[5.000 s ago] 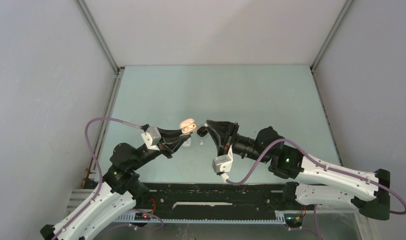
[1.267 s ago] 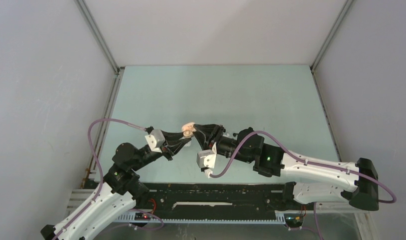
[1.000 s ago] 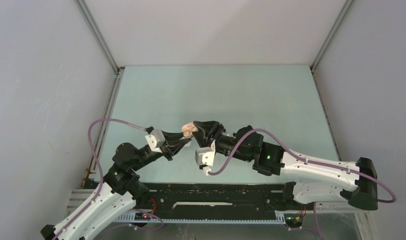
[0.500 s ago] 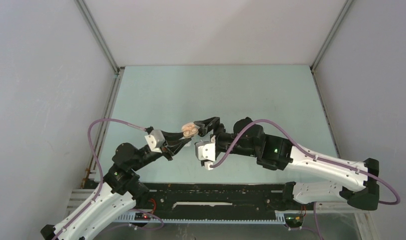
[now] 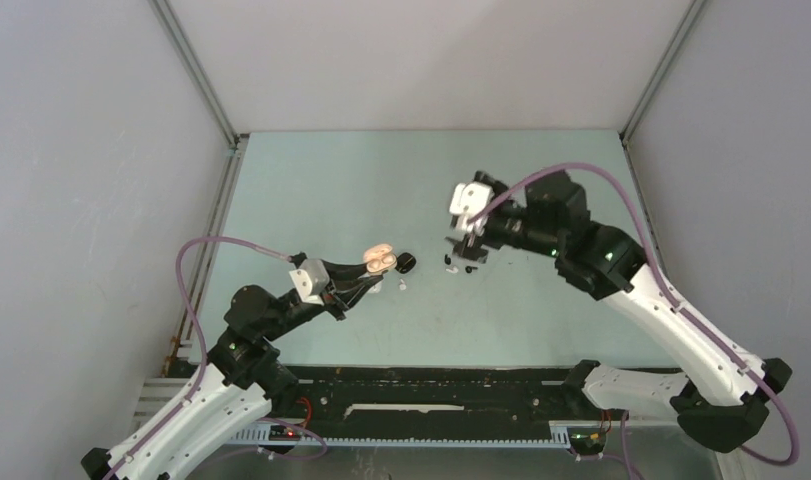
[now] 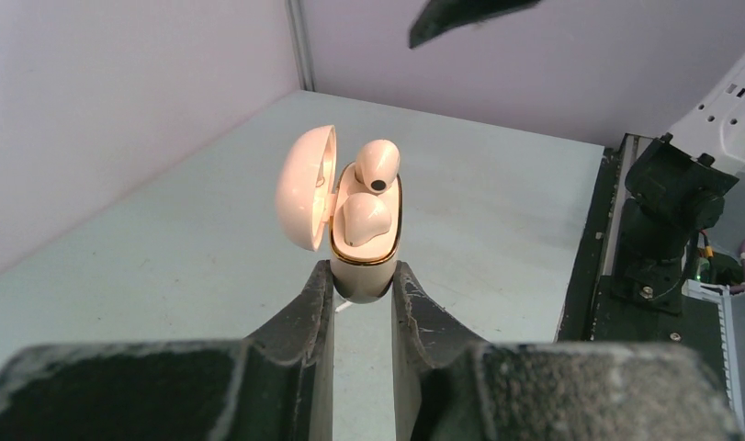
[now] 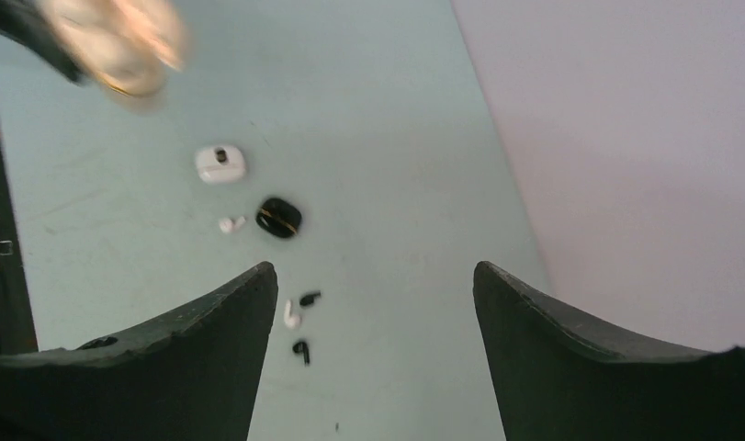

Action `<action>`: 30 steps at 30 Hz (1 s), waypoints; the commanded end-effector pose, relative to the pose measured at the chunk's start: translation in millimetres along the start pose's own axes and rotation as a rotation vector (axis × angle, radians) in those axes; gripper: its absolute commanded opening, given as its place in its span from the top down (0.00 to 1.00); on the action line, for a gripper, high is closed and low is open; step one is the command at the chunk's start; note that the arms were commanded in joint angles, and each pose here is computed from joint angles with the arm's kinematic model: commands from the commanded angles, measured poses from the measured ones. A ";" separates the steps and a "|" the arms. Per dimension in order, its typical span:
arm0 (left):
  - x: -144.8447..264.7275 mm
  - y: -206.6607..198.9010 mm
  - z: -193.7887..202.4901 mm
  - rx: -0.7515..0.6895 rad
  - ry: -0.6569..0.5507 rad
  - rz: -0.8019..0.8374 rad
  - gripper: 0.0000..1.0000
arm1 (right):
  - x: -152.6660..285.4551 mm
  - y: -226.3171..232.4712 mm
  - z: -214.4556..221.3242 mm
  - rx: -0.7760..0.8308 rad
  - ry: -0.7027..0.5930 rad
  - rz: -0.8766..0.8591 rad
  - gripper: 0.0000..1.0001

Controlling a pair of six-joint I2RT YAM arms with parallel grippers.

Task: Insert the wireless bluetooth earbuds into the charging case
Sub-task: Close the charging case.

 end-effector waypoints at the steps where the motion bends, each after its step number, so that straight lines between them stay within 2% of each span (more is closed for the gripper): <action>1: -2.5 -1.7 -3.1 -0.019 -0.028 0.029 1.00 | 31.2 -25.1 25.0 -0.268 0.071 0.050 0.18; 9: -6.5 -3.1 2.8 -0.008 -0.007 0.059 1.00 | 59.6 -23.3 77.4 -0.606 0.153 -0.095 0.13; 13: -10.1 -3.7 6.2 0.000 0.014 0.080 1.00 | 58.9 -18.5 87.5 -0.726 0.116 -0.210 0.13; 17: -14.7 -6.4 10.2 0.039 0.037 0.116 1.00 | 47.9 -13.6 88.1 -0.734 0.046 -0.312 0.14; 23: -16.3 -7.7 15.0 0.061 0.058 0.130 1.00 | 17.2 -11.2 74.9 -0.703 -0.106 -0.303 0.12; 30: -17.6 -9.2 18.5 0.077 0.092 0.150 1.00 | -20.9 2.6 63.1 -0.749 -0.108 -0.377 0.10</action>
Point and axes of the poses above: each gripper's point midway between its finger pads, its own x axis back along the fingers, its own y axis along the line the jaws close on, z = x × y, the point moved 8 cm from there along x, back along the fingers, and after that the axes turned 1 degree about x, right-handed, at the moved point
